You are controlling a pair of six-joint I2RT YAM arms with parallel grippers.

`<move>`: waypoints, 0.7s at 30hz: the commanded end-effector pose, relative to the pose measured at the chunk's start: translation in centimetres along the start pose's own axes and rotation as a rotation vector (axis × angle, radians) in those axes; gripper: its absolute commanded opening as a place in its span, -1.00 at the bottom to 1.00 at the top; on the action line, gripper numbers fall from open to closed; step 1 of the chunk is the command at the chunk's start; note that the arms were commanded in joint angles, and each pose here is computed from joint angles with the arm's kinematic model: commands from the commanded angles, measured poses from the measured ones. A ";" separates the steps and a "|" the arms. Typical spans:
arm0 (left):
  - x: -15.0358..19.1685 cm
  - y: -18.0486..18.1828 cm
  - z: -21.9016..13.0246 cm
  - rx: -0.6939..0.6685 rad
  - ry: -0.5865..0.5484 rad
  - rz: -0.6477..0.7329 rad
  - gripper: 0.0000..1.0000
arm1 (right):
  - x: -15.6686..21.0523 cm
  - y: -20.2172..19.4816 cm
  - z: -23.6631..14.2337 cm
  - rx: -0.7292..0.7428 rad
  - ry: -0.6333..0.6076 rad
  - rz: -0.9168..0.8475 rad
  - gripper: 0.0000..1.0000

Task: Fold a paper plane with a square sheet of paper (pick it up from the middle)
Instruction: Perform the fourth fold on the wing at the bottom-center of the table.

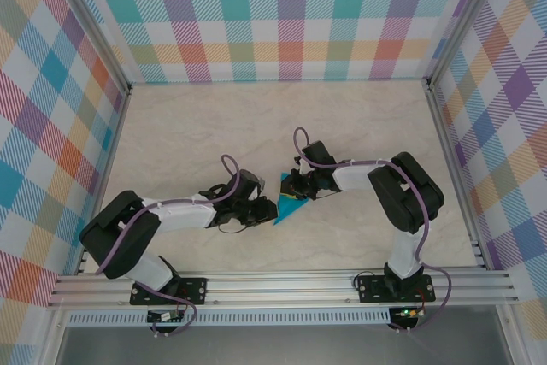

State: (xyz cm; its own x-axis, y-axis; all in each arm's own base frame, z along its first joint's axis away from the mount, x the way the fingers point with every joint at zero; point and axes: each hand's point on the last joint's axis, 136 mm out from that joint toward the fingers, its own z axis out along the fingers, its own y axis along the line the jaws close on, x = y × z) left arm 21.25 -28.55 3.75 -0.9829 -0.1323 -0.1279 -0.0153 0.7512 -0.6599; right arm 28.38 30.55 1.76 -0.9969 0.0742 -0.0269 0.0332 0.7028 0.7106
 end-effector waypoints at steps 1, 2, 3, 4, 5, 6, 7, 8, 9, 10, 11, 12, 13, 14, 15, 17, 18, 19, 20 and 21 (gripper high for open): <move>0.4 -2.2 0.4 0.068 0.027 0.032 -0.57 | 1.8 -3.7 0.6 0.105 0.047 0.045 -0.66; 0.4 -2.3 0.5 0.072 0.028 0.033 -0.56 | 1.9 -3.7 0.5 0.106 0.046 0.046 -0.66; 0.4 -2.4 0.5 0.074 0.028 0.034 -0.55 | 1.8 -3.8 0.5 0.106 0.045 0.046 -0.66; 0.4 -2.5 0.4 0.075 0.026 0.036 -0.54 | 1.9 -3.8 0.6 0.106 0.046 0.045 -0.66; 0.4 -2.5 0.4 0.077 0.022 0.038 -0.51 | 1.9 -3.8 0.6 0.106 0.046 0.045 -0.66; 0.3 -2.7 0.3 0.081 0.018 0.041 -0.50 | 1.9 -3.8 0.6 0.106 0.046 0.046 -0.66; 0.3 -2.8 0.3 0.084 0.016 0.043 -0.50 | 1.9 -3.8 0.6 0.106 0.046 0.045 -0.66; 0.3 -2.8 0.3 0.081 0.017 0.043 -0.50 | 1.9 -3.8 0.6 0.107 0.047 0.047 -0.66; 0.3 -2.7 0.3 0.078 0.021 0.044 -0.54 | 1.9 -3.8 0.6 0.105 0.047 0.045 -0.66; 0.4 -2.7 0.4 0.073 0.025 0.045 -0.59 | 1.9 -3.8 0.6 0.105 0.047 0.044 -0.66; 0.4 -2.5 0.5 0.067 0.028 0.043 -0.61 | 1.9 -3.8 0.6 0.105 0.047 0.045 -0.66; 0.5 -2.3 0.6 0.060 0.031 0.041 -0.61 | 1.9 -3.8 0.6 0.104 0.048 0.042 -0.66; 0.6 -2.2 0.7 0.054 0.034 0.040 -0.61 | 2.0 -3.8 0.6 0.106 0.050 0.045 -0.66; 0.6 -2.1 0.8 0.049 0.034 0.040 -0.61 | 1.9 -3.8 0.6 0.105 0.049 0.043 -0.66; 0.6 -1.9 0.9 0.043 0.033 0.038 -0.61 | 1.9 -3.8 0.6 0.103 0.049 0.042 -0.66; 0.6 -1.9 0.8 0.043 0.030 0.039 -0.60 | 2.0 -3.8 0.6 0.106 0.050 0.043 -0.66; 0.6 -2.0 0.8 0.043 0.030 0.040 -0.60 | 2.0 -3.8 0.6 0.106 0.050 0.043 -0.66; 0.6 -1.9 0.8 0.042 0.030 0.041 -0.59 | 2.0 -3.9 0.6 0.106 0.050 0.042 -0.66; 0.6 -2.0 0.8 0.041 0.028 0.041 -0.59 | 2.0 -3.8 0.6 0.104 0.049 0.042 -0.66; 0.5 -1.9 0.8 0.038 0.028 0.043 -0.59 | 2.0 -3.8 0.6 0.103 0.050 0.042 -0.66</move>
State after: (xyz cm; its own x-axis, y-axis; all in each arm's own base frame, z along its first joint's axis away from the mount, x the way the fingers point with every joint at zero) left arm 20.74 -29.86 3.87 -0.9879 -0.0952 -0.1226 0.0136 0.7337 -0.6794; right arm 28.34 30.59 1.78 -0.9971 0.0699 -0.0299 0.0277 0.6995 0.7141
